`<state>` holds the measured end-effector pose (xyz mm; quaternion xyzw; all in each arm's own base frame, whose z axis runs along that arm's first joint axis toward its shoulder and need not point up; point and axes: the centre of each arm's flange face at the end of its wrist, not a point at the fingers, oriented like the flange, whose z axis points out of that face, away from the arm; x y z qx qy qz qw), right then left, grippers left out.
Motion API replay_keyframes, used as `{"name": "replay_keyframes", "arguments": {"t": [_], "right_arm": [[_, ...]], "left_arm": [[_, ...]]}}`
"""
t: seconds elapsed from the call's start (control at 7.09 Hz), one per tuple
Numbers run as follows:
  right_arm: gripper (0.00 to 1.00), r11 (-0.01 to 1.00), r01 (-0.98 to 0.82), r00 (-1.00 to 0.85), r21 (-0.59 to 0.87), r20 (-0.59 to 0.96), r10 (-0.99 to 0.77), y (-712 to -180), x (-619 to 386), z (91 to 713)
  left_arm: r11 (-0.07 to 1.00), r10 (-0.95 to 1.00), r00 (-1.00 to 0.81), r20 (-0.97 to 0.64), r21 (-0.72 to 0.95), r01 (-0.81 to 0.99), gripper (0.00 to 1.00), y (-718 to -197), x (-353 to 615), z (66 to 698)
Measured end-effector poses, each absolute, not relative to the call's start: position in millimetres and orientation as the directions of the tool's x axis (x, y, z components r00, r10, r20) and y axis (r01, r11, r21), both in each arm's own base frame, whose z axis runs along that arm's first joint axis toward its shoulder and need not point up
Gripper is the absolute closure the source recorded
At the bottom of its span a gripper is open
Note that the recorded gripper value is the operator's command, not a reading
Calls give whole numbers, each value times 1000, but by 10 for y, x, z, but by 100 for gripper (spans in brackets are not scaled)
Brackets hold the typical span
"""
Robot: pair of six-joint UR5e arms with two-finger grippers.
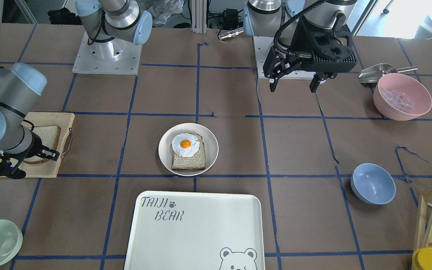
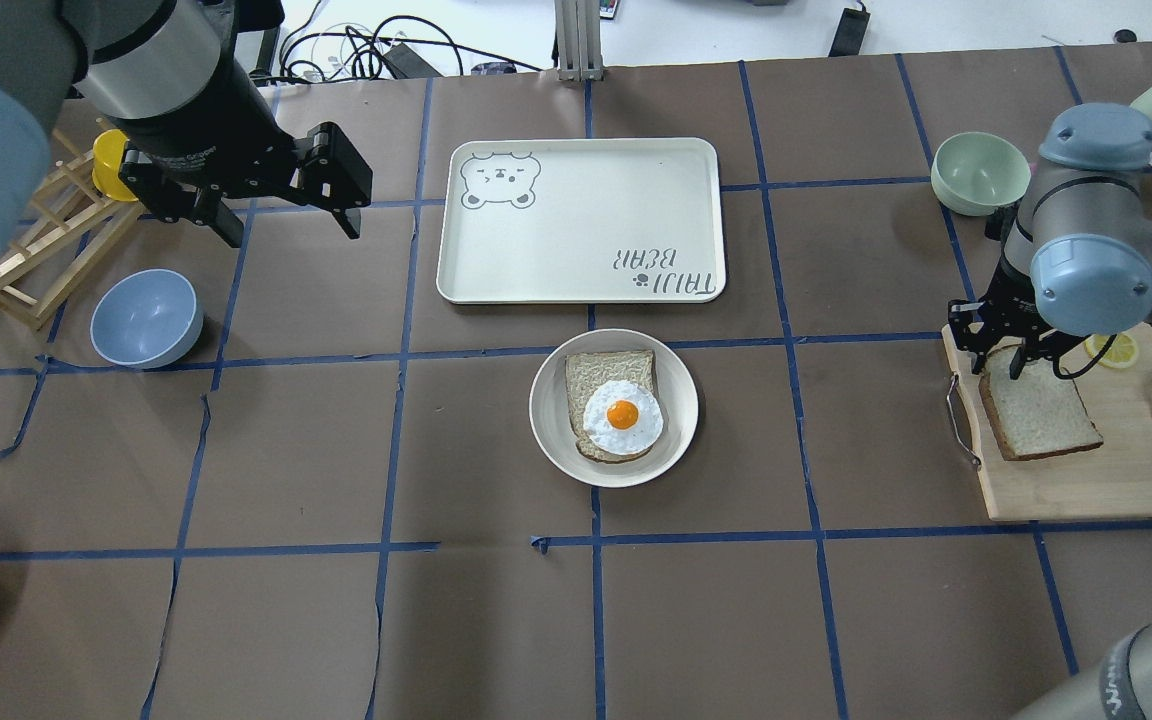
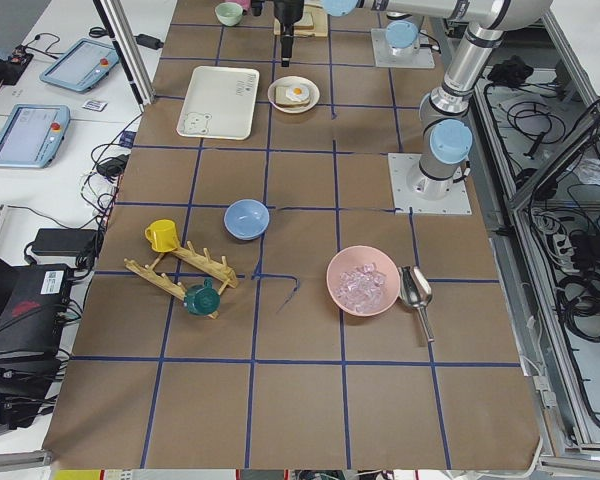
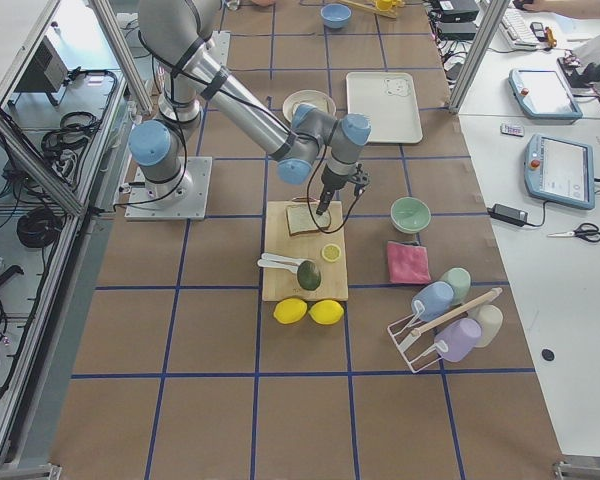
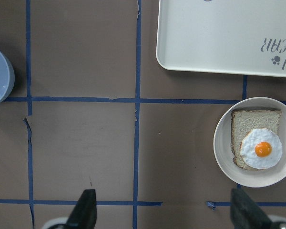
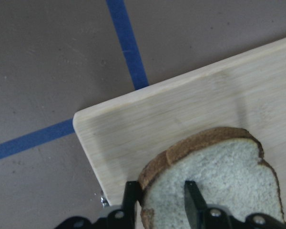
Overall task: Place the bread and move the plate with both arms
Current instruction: 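Lower the right gripper and grasp the bread slice by its edge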
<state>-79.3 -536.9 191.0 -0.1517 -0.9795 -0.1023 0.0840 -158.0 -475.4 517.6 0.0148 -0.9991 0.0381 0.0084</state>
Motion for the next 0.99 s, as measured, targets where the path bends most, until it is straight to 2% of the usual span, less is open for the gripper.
{"name": "replay_keyframes", "arguments": {"t": [0.14,0.99], "right_arm": [[100,933,312,-941,178,195,277,-5367,-794,1903],[100,926,303,-942,223,218,256,-5367,-824,2102]], "left_arm": [[997,-29,-999,18,-76,-30,0,-4754,-1580,5176],[997,-29,-999,17,-75,-30,0,-4753,-1579,5175]]}}
